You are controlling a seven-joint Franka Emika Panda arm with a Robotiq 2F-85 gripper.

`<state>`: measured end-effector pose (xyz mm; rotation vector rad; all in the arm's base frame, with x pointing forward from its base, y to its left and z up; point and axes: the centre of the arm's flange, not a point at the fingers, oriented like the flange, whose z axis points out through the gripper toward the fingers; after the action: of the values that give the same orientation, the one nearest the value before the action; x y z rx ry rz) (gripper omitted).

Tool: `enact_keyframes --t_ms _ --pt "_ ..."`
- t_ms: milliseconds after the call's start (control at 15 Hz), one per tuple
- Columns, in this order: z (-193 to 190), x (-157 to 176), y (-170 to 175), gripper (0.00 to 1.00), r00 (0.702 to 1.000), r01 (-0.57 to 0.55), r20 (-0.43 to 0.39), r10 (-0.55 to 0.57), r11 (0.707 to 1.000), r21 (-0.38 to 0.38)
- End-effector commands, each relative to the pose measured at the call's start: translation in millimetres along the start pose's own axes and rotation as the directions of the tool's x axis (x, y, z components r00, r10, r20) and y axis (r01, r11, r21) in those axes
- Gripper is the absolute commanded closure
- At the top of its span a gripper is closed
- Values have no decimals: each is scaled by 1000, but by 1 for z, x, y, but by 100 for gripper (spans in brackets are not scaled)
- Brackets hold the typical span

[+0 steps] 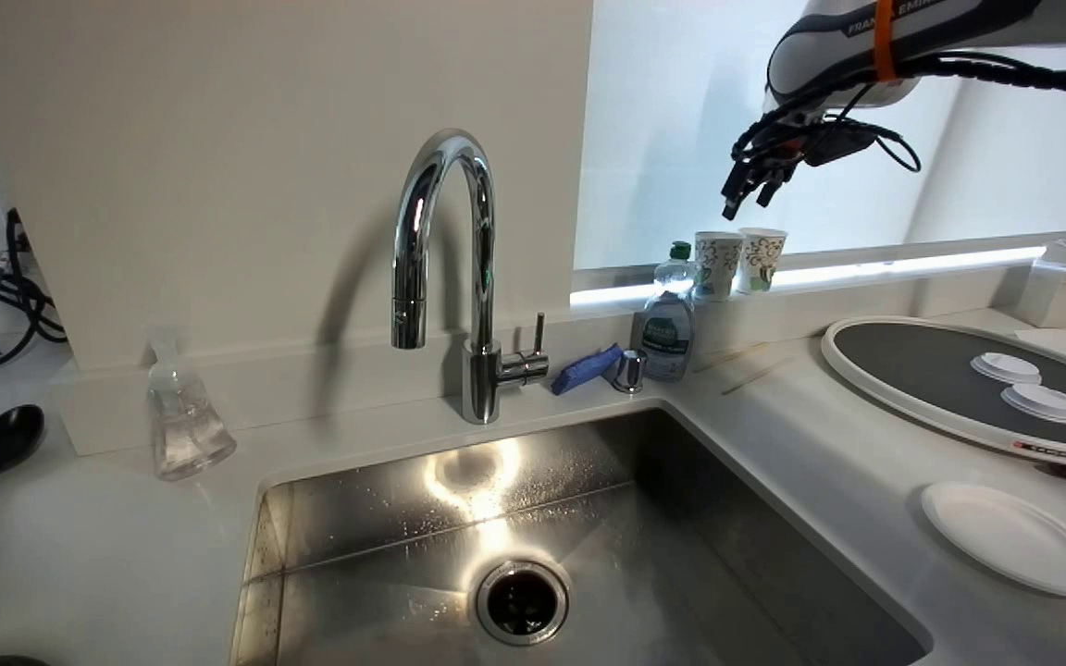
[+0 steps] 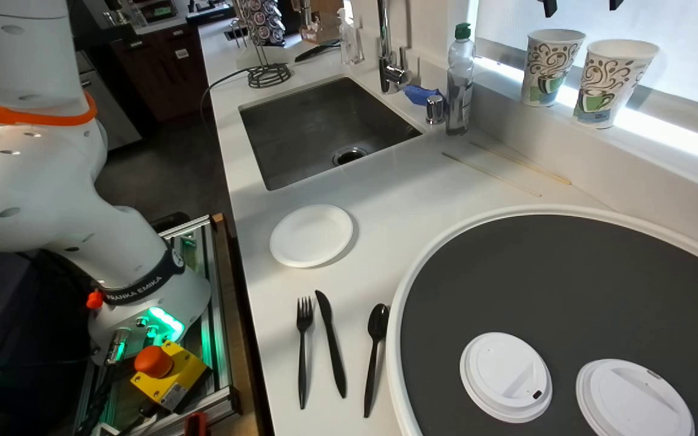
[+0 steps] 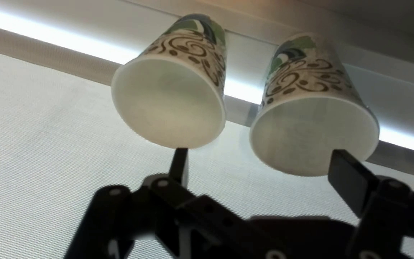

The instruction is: Remove the two paper cups from the window sill and put them inside the sink

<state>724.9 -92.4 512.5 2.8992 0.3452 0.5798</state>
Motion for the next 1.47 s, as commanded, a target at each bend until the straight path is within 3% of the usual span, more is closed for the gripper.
enact_keyframes --t_ms 0,1333,1400 --pt "10 -3 -1 0 1000 -19 14 19 999 -39" --pt "45 -8 -5 0 997 -46 64 47 999 -18" --pt "47 -8 -5 7 997 -48 66 49 999 -15"
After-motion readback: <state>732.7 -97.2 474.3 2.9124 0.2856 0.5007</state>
